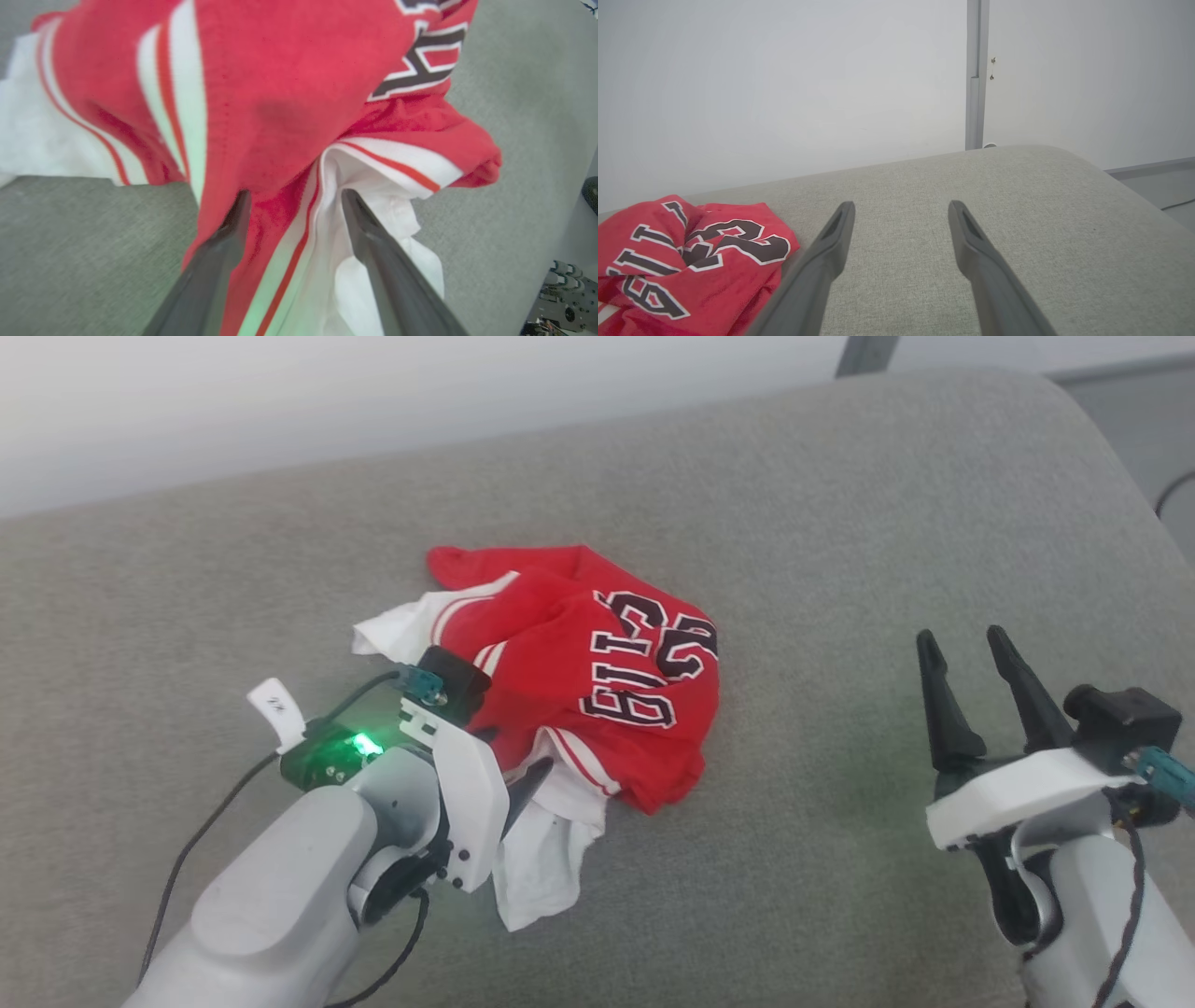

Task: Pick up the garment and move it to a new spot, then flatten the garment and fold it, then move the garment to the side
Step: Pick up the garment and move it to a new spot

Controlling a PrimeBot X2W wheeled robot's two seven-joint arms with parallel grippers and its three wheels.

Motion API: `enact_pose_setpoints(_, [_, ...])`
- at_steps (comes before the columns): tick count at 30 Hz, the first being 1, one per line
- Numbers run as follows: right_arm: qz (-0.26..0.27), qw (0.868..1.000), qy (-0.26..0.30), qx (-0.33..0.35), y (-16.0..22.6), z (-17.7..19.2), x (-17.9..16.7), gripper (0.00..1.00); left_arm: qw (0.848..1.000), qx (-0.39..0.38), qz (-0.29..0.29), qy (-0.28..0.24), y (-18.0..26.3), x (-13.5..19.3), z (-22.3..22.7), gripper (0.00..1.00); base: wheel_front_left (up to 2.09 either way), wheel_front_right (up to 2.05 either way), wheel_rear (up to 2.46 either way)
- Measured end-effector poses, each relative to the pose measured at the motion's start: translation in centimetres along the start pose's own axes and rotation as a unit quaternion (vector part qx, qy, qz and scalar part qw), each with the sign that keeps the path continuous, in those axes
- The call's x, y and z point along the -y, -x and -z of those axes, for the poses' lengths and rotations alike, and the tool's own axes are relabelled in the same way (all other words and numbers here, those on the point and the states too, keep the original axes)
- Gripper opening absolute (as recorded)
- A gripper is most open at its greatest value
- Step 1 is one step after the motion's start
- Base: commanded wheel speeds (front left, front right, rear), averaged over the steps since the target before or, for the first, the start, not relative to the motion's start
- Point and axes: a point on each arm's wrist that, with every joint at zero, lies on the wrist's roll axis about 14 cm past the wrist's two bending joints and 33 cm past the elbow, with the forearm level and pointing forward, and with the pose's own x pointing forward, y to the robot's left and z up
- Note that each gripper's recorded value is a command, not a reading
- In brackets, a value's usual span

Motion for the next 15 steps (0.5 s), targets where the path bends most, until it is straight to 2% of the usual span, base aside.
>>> enact_pose_setpoints(4, [-0.009,1.0,0.004,0.005,0.4,-0.6,-0.3,1.0,0.998,0.064,-0.016,-0.002,2.3,-0.6,-2.8,1.0,0.0,0.0,0.0])
enact_pose_setpoints(6, [-0.018,1.0,0.005,0.011,0.6,-1.1,-0.8,1.0,0.992,0.115,-0.043,-0.004,4.8,-2.1,-4.4,1.0,0.0,0.0,0.0])
enact_pose_setpoints(8, [-0.022,1.0,0.005,0.011,0.7,-1.2,-1.1,1.0,0.99,0.128,-0.054,-0.003,5.6,-2.6,-4.6,1.0,0.0,0.0,0.0])
enact_pose_setpoints(15, [-0.053,0.998,0.007,0.019,1.0,-2.2,-3.1,1.0,0.965,0.213,-0.151,0.023,12.6,-7.4,-4.8,1.0,0.0,0.0,0.0])
